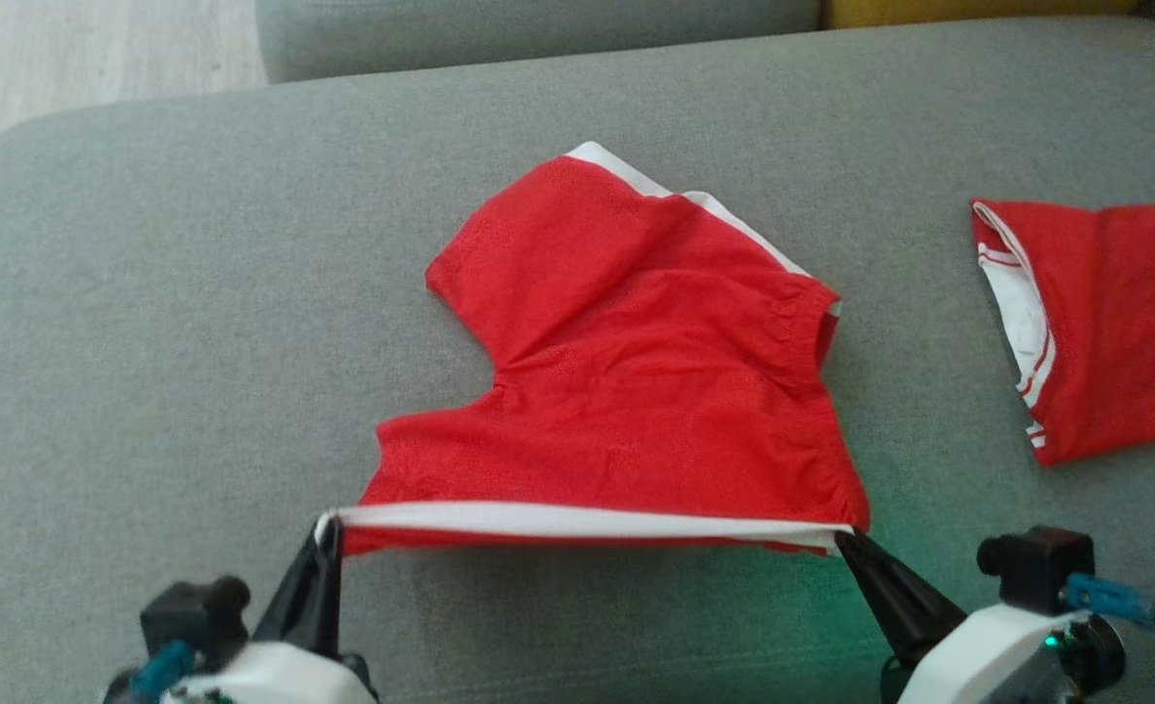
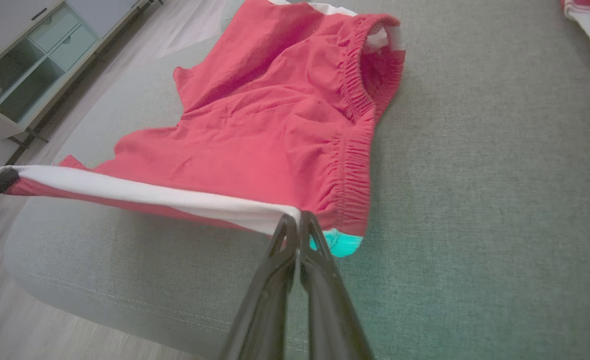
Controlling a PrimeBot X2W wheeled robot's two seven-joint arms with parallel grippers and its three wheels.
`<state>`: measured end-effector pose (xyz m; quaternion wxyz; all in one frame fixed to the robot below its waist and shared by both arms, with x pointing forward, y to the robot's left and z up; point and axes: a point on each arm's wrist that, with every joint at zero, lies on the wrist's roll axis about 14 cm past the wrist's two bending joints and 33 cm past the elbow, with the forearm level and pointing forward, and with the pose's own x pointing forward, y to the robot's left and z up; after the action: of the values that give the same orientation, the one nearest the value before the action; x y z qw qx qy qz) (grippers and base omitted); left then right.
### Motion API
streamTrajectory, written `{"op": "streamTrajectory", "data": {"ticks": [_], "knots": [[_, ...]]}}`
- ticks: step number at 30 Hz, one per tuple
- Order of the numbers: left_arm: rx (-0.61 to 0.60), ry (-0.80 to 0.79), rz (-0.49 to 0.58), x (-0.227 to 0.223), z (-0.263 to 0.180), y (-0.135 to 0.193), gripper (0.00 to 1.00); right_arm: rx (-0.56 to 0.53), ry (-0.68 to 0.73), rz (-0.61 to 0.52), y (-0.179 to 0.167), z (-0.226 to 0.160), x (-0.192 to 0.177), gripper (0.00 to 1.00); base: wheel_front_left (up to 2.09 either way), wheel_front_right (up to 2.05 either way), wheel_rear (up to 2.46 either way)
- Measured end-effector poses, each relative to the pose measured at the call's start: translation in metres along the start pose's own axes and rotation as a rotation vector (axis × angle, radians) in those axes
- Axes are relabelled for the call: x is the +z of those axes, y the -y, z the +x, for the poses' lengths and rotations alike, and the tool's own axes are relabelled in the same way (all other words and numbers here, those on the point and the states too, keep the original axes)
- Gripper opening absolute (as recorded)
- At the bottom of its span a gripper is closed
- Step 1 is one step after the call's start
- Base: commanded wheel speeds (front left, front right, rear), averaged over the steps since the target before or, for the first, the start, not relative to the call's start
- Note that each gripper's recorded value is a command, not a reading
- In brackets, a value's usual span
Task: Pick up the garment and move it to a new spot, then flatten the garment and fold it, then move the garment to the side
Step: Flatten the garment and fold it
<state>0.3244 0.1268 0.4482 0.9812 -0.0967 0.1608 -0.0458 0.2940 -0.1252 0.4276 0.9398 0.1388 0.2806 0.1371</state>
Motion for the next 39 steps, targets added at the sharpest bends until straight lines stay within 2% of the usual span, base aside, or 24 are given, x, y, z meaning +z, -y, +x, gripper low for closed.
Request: {"op": "streamTrajectory", "data": {"ticks": [7,13,24,30,31,32,33,34,37,39], "knots": [[-0.108,0.093,0.086,0.043,0.056,0.010,0.00,0.016,0.020,0.017,-0.003,0.024,0.024,0.00,0.00,0.00,0.00],[-0.214,0.107,0.165,0.078,0.132,0.029,0.00,0.046,0.082,0.020,0.002,0.074,0.072,0.00,0.00,0.00,0.00],[-0.342,0.046,0.238,0.089,0.253,0.073,0.00,0.002,0.165,0.081,0.041,0.129,0.110,0.00,0.00,0.00,0.00],[-0.375,-0.038,0.257,0.064,0.291,0.091,0.00,-0.021,0.175,0.121,0.056,0.143,0.110,0.00,0.00,0.00,0.00],[-0.372,-0.065,0.253,0.056,0.295,0.091,0.15,-0.022,0.178,0.130,0.057,0.145,0.108,0.00,0.00,0.00,0.00],[-0.371,-0.090,0.245,0.048,0.298,0.091,0.53,-0.027,0.179,0.130,0.059,0.146,0.107,0.41,0.00,0.00,0.00],[-0.371,-0.107,0.237,0.040,0.299,0.092,1.00,-0.031,0.180,0.131,0.060,0.147,0.105,0.96,0.00,0.00,0.00],[-0.369,-0.122,0.227,0.033,0.300,0.091,1.00,-0.035,0.190,0.129,0.061,0.147,0.105,1.00,0.00,0.00,0.00],[-0.360,-0.129,0.205,0.024,0.297,0.087,1.00,-0.034,0.257,0.110,0.062,0.145,0.113,1.00,0.00,0.00,0.00],[-0.355,-0.072,0.189,0.033,0.296,0.085,1.00,-0.029,0.320,0.090,0.061,0.141,0.122,1.00,0.00,0.00,0.00]]}}
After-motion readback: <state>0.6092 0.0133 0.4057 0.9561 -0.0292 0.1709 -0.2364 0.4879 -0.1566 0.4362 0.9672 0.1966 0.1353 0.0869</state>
